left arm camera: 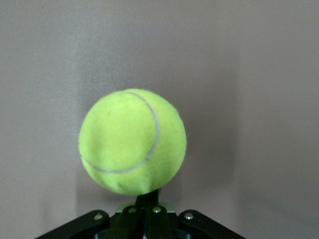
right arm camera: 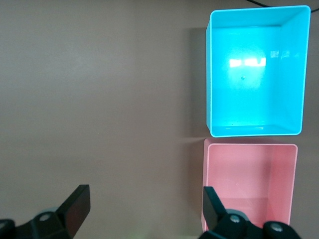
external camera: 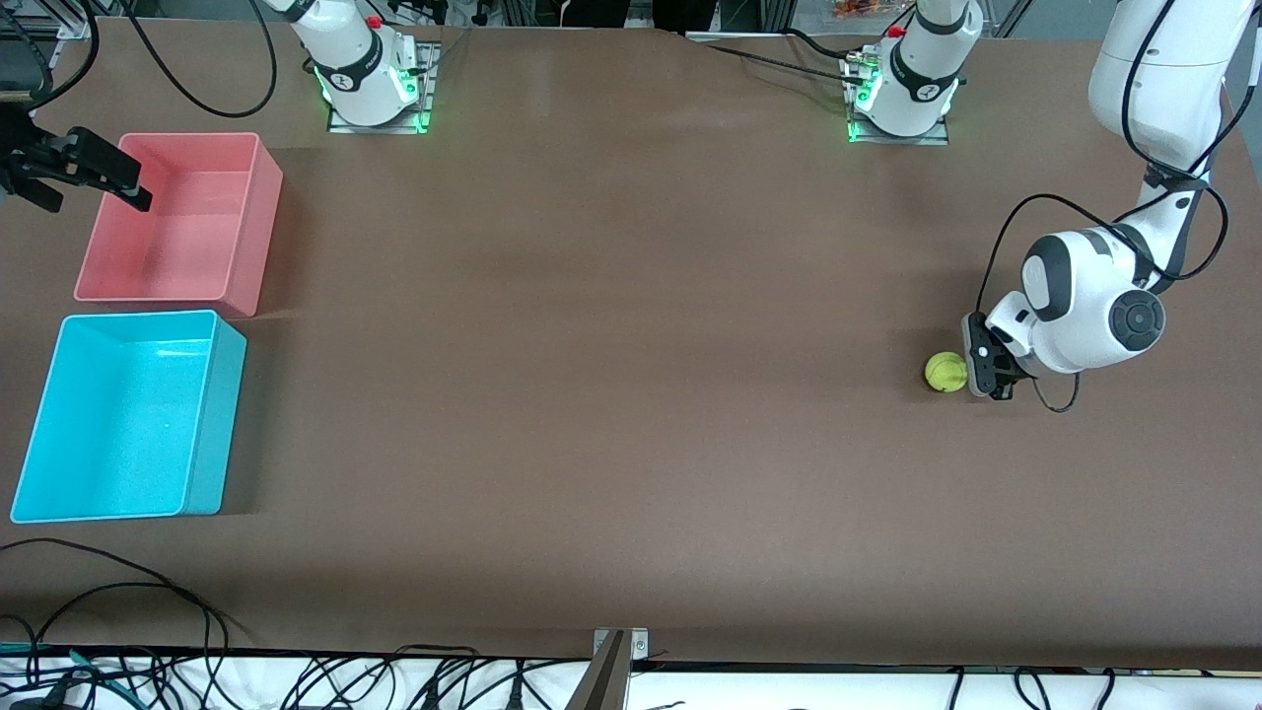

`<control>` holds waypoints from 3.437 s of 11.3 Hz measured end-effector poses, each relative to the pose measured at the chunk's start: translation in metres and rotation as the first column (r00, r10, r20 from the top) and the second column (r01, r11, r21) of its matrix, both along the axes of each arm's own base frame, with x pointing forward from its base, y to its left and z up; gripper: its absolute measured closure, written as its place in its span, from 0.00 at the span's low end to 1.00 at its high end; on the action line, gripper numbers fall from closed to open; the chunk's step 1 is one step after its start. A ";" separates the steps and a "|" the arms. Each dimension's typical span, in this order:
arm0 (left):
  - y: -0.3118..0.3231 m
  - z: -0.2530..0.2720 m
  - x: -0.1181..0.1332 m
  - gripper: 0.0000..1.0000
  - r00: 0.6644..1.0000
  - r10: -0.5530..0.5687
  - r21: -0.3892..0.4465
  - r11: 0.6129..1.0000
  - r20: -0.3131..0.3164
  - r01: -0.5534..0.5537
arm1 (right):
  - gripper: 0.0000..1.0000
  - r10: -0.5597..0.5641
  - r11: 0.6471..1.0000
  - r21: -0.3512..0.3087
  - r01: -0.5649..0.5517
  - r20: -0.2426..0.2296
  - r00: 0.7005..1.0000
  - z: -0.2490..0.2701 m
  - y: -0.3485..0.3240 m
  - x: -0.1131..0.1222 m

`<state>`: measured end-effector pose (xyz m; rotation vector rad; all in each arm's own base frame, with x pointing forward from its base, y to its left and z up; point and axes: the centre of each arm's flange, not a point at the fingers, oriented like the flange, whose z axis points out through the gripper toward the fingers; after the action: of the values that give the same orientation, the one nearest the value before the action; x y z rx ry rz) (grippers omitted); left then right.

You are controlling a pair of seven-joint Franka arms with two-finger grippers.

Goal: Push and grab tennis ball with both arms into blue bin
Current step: 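Push the tennis ball with the left gripper toward the cyan bin, then reach the right gripper to the ball while the left gripper withdraws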

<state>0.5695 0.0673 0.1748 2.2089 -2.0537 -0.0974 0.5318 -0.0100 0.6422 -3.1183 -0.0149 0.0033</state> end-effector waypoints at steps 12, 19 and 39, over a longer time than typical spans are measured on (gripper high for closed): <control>-0.254 0.036 0.000 0.93 0.945 0.321 -0.061 0.944 -0.055 -0.324 | 0.00 -0.001 1.000 0.000 0.001 0.000 1.000 0.000 -0.001 0.000; -0.233 0.036 0.005 0.88 0.937 0.344 -0.054 0.936 -0.065 -0.348 | 0.00 -0.001 1.000 0.000 0.001 -0.001 1.000 -0.001 -0.001 0.000; -0.040 0.179 0.019 0.00 0.817 0.569 -0.059 0.823 0.092 -0.566 | 0.00 0.285 0.918 -0.240 -0.315 -0.154 0.946 -0.219 0.125 0.102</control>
<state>0.5890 0.0272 0.3538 2.7494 -1.3262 0.1104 0.6335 0.1151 0.4232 -3.3340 -0.5361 0.2092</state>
